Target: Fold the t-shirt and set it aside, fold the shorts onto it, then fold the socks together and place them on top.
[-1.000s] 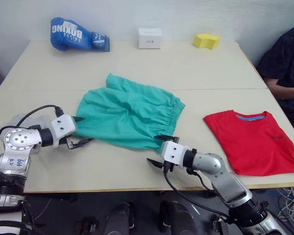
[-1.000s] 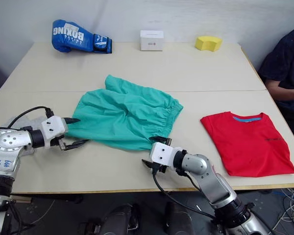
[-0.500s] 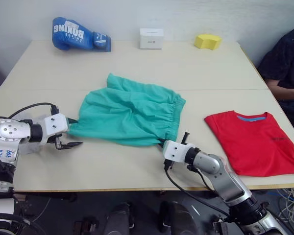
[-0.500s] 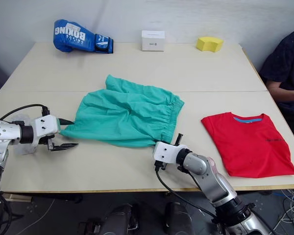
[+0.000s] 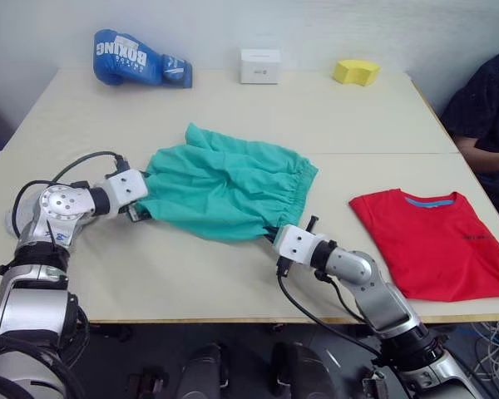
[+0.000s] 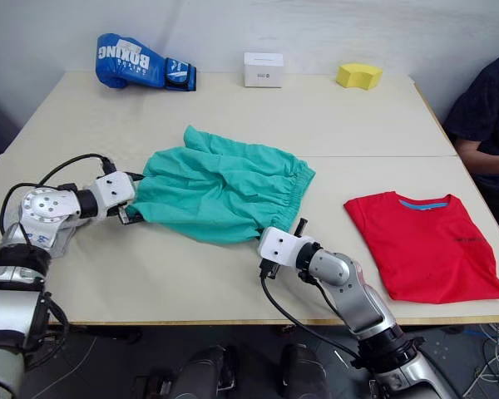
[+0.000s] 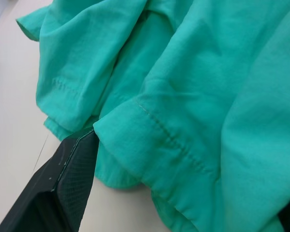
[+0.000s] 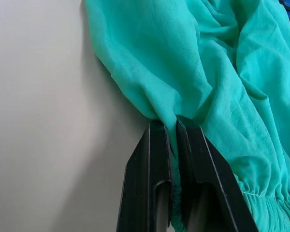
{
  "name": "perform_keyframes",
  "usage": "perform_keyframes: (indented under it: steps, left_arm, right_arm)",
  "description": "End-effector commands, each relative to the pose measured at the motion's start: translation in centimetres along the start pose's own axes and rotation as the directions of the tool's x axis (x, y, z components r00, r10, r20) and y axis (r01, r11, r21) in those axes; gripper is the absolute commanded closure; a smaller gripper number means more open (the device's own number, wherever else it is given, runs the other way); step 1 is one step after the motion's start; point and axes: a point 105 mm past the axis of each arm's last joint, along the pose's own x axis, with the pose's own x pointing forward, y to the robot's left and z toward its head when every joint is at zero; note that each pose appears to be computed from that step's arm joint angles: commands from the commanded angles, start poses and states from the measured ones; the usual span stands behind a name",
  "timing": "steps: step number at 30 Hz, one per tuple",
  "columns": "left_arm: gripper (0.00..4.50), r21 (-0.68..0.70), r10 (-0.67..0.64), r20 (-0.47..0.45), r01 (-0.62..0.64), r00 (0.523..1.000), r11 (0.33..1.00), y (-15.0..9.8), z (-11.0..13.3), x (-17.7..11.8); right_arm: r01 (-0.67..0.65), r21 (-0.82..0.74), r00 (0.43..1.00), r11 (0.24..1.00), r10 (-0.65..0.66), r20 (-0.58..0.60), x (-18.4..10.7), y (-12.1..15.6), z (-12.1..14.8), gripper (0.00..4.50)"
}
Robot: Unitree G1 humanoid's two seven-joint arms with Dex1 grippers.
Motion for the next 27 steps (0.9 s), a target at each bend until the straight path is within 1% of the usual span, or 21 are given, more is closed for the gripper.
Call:
perform_keyframes:
  steps: [1, 5, 6, 8, 10, 12, 15, 18, 20, 22, 24, 27]
  left_arm:
    - [0.9, -0.046, -0.142, -0.055, 0.139, 0.988, 0.989, -3.3, -1.5, 1.4]
    - [2.23, -0.064, -0.135, -0.07, 0.13, 0.988, 0.989, -3.2, -1.9, 1.2]
    - [2.55, -0.088, -0.157, -0.057, 0.152, 0.986, 0.984, -3.5, -1.9, 1.0]
    - [3.22, -0.125, -0.25, -0.032, 0.245, 0.968, 0.962, -4.6, -1.9, 0.5]
    - [3.92, -0.163, -0.344, -0.002, 0.339, 0.939, 0.927, -5.4, -1.7, -0.1]
    - [4.48, -0.163, -0.394, 0.025, 0.393, 0.919, 0.905, -5.8, -1.3, -0.7]
    - [4.48, -0.157, -0.446, 0.067, 0.45, 0.893, 0.879, -6.3, -0.5, -1.6]
    - [4.48, -0.177, -0.503, 0.127, 0.518, 0.855, 0.837, -7.8, 0.3, -3.2]
    - [4.48, -0.193, -0.531, 0.132, 0.547, 0.837, 0.814, -8.9, 0.5, -4.7]
    - [4.48, -0.216, -0.556, 0.147, 0.575, 0.818, 0.789, -10.1, 1.1, -6.3]
    - [4.48, -0.277, -0.582, 0.183, 0.609, 0.793, 0.743, -11.4, 2.3, -8.0]
    - [4.48, -0.341, -0.633, 0.177, 0.65, 0.754, 0.679, -13.2, 3.6, -10.0]
  right_arm:
    - [0.023, -0.01, 0.999, 1.0, -0.023, 0.027, -0.5, -0.8, 0.6, 4.5]
    - [0.043, -0.02, 0.999, 0.999, -0.043, 0.013, -0.8, -1.4, 0.1, 4.5]
    - [0.049, -0.026, 0.999, 0.998, -0.049, 0.01, -0.9, -1.6, 0.0, 4.5]
    - [0.053, -0.033, 0.999, 0.998, -0.053, 0.002, -1.1, -1.8, -0.3, 4.5]
    - [0.043, -0.044, 0.999, 0.998, -0.043, -0.001, -1.3, -1.9, -0.6, 4.5]
    - [0.028, -0.058, 1.0, 0.998, -0.027, 0.003, -1.6, -1.9, -0.7, 4.5]
    - [-0.014, -0.082, 0.999, 0.997, 0.017, 0.035, -2.2, -1.8, -0.6, 4.5]
    - [-0.069, -0.109, 0.993, 0.992, 0.079, 0.086, -3.1, -1.5, -0.4, 4.5]
    - [-0.091, -0.128, 0.989, 0.988, 0.104, 0.103, -3.9, -1.7, -0.8, 4.5]
    - [-0.095, -0.154, 0.989, 0.984, 0.112, 0.101, -4.8, -2.1, -1.5, 4.5]
    - [-0.11, -0.157, 0.988, 0.981, 0.126, 0.094, -5.9, -2.3, -2.6, 4.5]
    - [-0.167, -0.137, 0.978, 0.976, 0.181, 0.104, -7.1, -2.0, -3.5, 4.5]
